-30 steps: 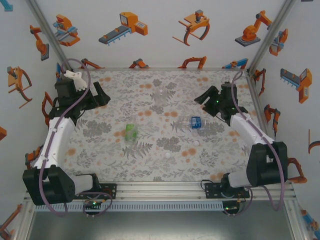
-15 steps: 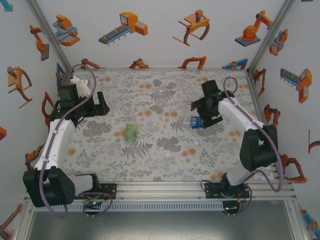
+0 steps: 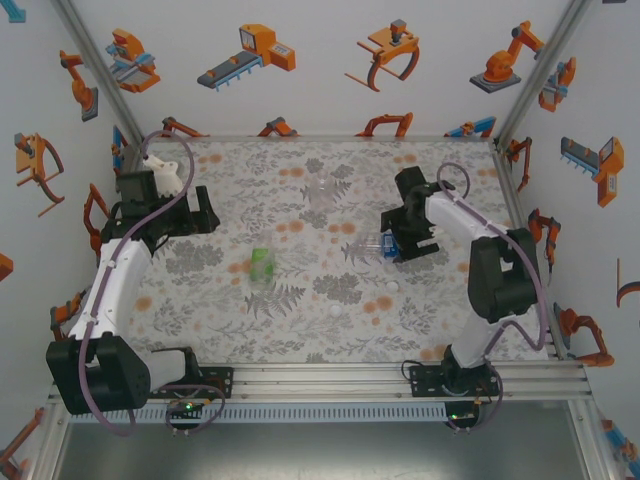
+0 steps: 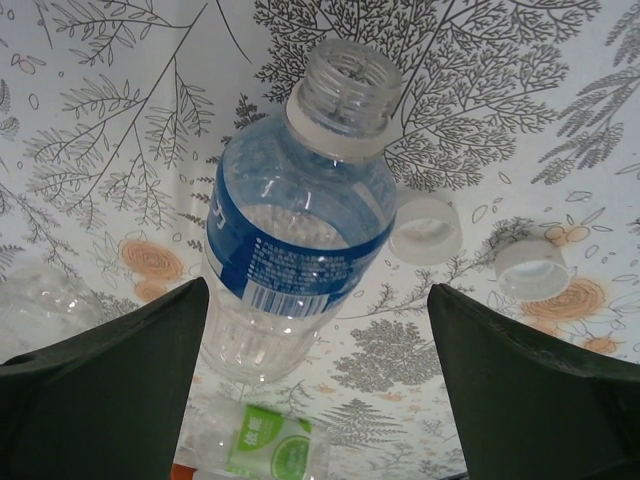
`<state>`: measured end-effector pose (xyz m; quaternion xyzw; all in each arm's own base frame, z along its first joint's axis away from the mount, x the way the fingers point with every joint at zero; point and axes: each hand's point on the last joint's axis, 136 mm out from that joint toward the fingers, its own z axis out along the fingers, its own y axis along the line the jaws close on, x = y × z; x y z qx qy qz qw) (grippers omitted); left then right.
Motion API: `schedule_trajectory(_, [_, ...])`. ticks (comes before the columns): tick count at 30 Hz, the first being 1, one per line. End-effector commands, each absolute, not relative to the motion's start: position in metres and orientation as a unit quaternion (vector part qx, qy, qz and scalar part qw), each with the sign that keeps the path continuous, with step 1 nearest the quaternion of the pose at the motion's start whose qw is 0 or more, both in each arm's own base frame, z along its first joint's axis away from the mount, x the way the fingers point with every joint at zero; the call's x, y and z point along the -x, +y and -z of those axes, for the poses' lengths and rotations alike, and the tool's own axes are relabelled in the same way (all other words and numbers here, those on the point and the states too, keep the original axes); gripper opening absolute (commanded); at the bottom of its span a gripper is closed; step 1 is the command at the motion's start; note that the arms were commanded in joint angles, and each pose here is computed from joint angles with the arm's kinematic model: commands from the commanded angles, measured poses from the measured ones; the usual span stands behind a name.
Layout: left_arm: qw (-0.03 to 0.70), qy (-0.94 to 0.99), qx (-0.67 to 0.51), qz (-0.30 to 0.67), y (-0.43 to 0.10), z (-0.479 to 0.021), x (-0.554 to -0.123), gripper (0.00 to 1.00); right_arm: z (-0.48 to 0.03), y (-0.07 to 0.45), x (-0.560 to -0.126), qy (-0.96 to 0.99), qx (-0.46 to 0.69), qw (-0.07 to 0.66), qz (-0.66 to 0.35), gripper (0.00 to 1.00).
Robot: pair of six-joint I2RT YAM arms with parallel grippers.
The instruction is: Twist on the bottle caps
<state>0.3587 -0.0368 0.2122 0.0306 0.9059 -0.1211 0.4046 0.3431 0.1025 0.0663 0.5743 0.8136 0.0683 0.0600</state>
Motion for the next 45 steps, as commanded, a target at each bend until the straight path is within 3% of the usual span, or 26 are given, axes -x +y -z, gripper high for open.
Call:
schedule_trajectory(1, [0.409,0.902,-0.043,0.133,-0.041,-0.217,-0.36,0.97,-0.067,0.109,-0.353,0.803,-0.589,0.052,-0.079,0.79])
schedule_trajectory(20, [0.427,0.895,-0.041,0.123,-0.038,-0.222,-0.362,0.97,-0.027,0.107,-0.375,0.809,-0.583,0.047,-0.055,0.72])
schedule_trajectory(26, [0.432,0.892,-0.036,0.127,-0.039,-0.223,-0.362,0.97,-0.03,0.106,-0.377,0.812,-0.578,0.057,-0.06,0.66])
schedule_trajectory(31, [0.438,0.885,-0.013,0.16,-0.045,-0.231,-0.368,0.97,-0.044,0.106,-0.383,0.818,-0.564,0.077,-0.078,0.52])
schedule_trajectory(33, [0.447,0.875,-0.008,0.184,-0.052,-0.237,-0.372,0.97,-0.052,0.106,-0.385,0.822,-0.556,0.088,-0.086,0.47])
schedule_trajectory(39, [0.477,0.842,-0.026,0.253,-0.088,-0.264,-0.377,0.97,-0.09,0.105,-0.394,0.841,-0.505,0.15,-0.124,0.46])
schedule_trajectory(45, [0.49,0.8,-0.051,0.342,-0.129,-0.29,-0.374,0.98,-0.154,0.125,-0.416,0.866,-0.355,0.272,-0.224,0.35])
